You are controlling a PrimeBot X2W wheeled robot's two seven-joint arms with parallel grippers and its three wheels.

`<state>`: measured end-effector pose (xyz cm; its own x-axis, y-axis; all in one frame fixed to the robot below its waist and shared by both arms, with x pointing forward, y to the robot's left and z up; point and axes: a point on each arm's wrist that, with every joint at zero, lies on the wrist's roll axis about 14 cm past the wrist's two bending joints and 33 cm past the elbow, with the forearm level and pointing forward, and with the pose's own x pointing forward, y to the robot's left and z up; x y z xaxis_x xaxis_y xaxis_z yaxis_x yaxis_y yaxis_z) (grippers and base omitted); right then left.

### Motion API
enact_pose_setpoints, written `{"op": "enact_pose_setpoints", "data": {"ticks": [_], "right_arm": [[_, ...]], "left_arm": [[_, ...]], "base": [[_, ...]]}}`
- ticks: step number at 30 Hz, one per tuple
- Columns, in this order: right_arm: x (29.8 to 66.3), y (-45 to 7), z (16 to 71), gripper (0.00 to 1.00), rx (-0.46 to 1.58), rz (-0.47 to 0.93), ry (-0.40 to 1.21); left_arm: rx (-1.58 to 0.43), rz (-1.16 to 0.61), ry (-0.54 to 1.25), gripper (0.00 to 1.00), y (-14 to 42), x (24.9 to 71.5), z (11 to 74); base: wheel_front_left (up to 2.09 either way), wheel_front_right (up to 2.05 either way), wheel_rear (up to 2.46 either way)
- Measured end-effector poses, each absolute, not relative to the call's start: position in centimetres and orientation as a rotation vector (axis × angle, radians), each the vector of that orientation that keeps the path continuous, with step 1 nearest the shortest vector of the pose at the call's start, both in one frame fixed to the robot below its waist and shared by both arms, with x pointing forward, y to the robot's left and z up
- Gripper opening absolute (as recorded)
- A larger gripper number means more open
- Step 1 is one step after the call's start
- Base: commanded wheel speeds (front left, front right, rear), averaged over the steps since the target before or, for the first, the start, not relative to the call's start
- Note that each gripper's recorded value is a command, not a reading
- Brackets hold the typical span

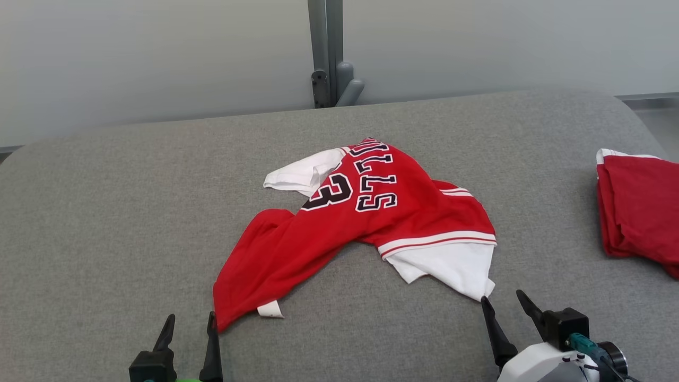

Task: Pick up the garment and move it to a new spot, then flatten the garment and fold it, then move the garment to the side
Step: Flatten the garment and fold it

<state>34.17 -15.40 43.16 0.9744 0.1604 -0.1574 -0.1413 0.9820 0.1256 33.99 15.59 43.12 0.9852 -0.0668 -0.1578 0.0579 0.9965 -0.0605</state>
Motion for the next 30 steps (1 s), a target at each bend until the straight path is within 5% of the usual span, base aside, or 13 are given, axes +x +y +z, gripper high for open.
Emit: {"op": "enact_pose_setpoints", "data": {"ticks": [13,14,15,16,25,30], "right_arm": [[36.3,-12.7,39.4,1.00,0.031,0.267,0.302],[36.2,-12.6,39.0,0.81,0.029,0.273,0.316],[36.1,-12.6,38.5,0.32,0.030,0.272,0.334],[36.0,-12.7,38.2,0.00,0.036,0.269,0.347],[38.1,-12.2,42.3,0.00,0.113,0.281,0.208],[39.0,-11.2,49.1,0.00,0.302,0.305,0.008]], "left_arm": [[-0.098,-0.019,0.224,1.00,16.4,34.5,41.2],[-0.098,-0.017,0.224,1.00,16.5,34.6,41.2],[-0.097,-0.014,0.224,1.00,16.6,34.6,41.2],[-0.097,-0.012,0.224,1.00,16.7,34.7,41.2],[-0.105,-0.018,0.217,1.00,16.3,35.2,41.4],[-0.107,-0.053,0.212,1.00,15.2,35.6,41.5]], "base": [[0.00,0.00,0.00],[0.00,0.00,0.00],[0.00,0.00,0.00],[0.00,0.00,0.00],[0.00,0.00,0.00],[0.00,0.00,0.00]]}}
